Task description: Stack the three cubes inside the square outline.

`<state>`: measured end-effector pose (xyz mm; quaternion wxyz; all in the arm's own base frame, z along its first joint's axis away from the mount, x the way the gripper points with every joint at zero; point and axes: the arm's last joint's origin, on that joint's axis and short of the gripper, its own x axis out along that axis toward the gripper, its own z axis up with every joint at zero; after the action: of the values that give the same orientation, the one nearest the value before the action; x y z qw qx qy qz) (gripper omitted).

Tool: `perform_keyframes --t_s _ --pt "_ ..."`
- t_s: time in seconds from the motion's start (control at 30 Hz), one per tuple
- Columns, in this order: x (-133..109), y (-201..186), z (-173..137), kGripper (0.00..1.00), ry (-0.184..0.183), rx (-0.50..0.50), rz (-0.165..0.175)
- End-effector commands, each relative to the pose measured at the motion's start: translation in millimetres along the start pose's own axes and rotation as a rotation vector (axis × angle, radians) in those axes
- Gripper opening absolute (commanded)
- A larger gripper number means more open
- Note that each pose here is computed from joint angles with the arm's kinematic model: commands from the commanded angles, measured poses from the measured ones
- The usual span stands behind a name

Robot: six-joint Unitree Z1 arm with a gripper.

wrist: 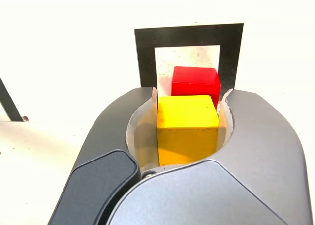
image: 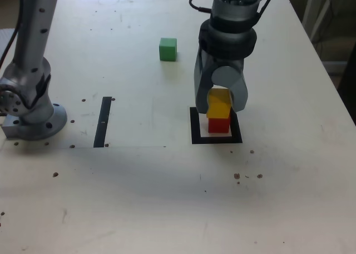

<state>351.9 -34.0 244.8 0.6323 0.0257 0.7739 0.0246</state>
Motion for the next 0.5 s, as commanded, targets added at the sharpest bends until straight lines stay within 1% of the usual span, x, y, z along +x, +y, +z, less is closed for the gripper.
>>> perform_keyframes --t_s 0.0,0.23,0.33,0.47 --pt "0.6 -0.3 0.0 0.38 0.006 0.004 0.002" --pt "2.6 -0.8 1.4 0.51 0.010 0.009 -0.002" --pt "3.3 -1.0 2.1 0.63 0.011 0.013 -0.003" --pt "3.3 -0.9 2.2 0.84 0.014 0.018 -0.001"
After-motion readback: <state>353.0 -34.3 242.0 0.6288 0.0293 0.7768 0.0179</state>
